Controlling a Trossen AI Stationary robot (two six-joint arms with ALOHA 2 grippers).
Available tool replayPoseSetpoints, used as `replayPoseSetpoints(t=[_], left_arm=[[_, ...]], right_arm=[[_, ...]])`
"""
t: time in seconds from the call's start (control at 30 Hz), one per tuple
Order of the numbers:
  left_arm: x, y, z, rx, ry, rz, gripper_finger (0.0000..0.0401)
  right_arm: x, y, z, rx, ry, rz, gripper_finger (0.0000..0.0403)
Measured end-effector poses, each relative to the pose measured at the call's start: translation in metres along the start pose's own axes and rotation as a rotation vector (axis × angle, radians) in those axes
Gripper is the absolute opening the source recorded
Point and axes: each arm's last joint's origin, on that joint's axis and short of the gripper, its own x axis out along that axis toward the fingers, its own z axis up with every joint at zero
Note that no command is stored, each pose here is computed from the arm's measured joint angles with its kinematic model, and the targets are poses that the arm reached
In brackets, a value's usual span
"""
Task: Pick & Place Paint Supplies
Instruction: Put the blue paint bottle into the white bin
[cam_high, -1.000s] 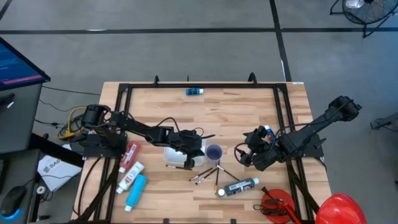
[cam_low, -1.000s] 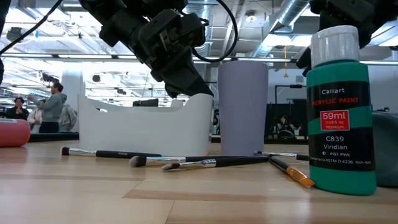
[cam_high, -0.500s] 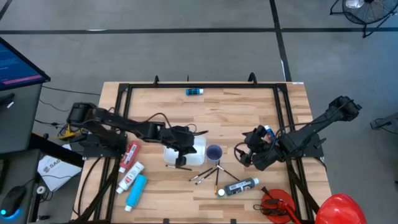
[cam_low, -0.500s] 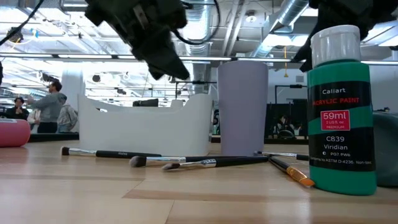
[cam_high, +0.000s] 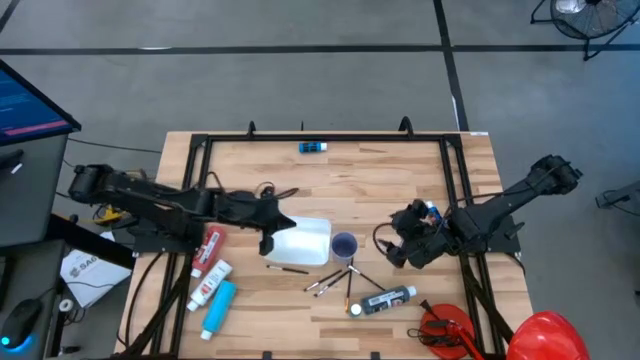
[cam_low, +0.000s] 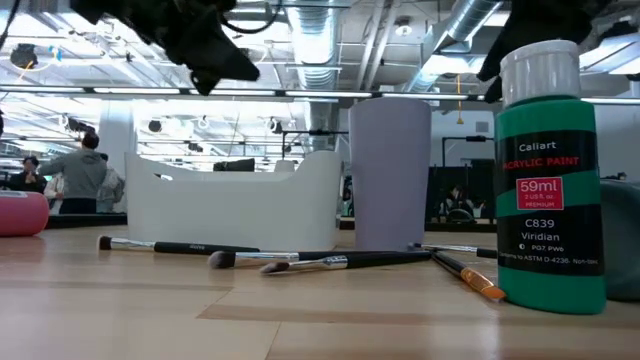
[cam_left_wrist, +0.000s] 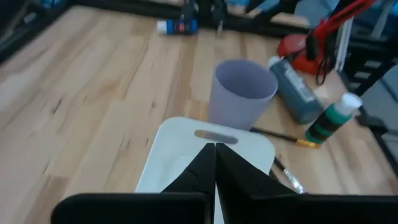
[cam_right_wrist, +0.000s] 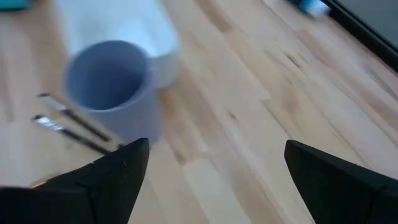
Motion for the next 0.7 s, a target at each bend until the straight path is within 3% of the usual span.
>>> replayPoseSetpoints(t=[0.27, 0.43, 0.7], left_arm=[[-0.011, 0.003, -0.005, -0.009, -0.053, -0.010, 0.0002], [-0.010, 0.002, -0.003, -0.005, -0.071, -0.015, 0.0002], [-0.010, 0.002, -0.002, -0.005, -0.082, -0.017, 0.0002]], right_arm=[[-0.010, -0.050, -0.009, 0.291, 0.225, -0.435, 0.0351], [-0.002, -0.056, -0.018, 0.218, 0.404, -0.463, 0.0346], [0.015, -0.064, -0.019, 0.219, 0.527, -0.557, 0.0346]])
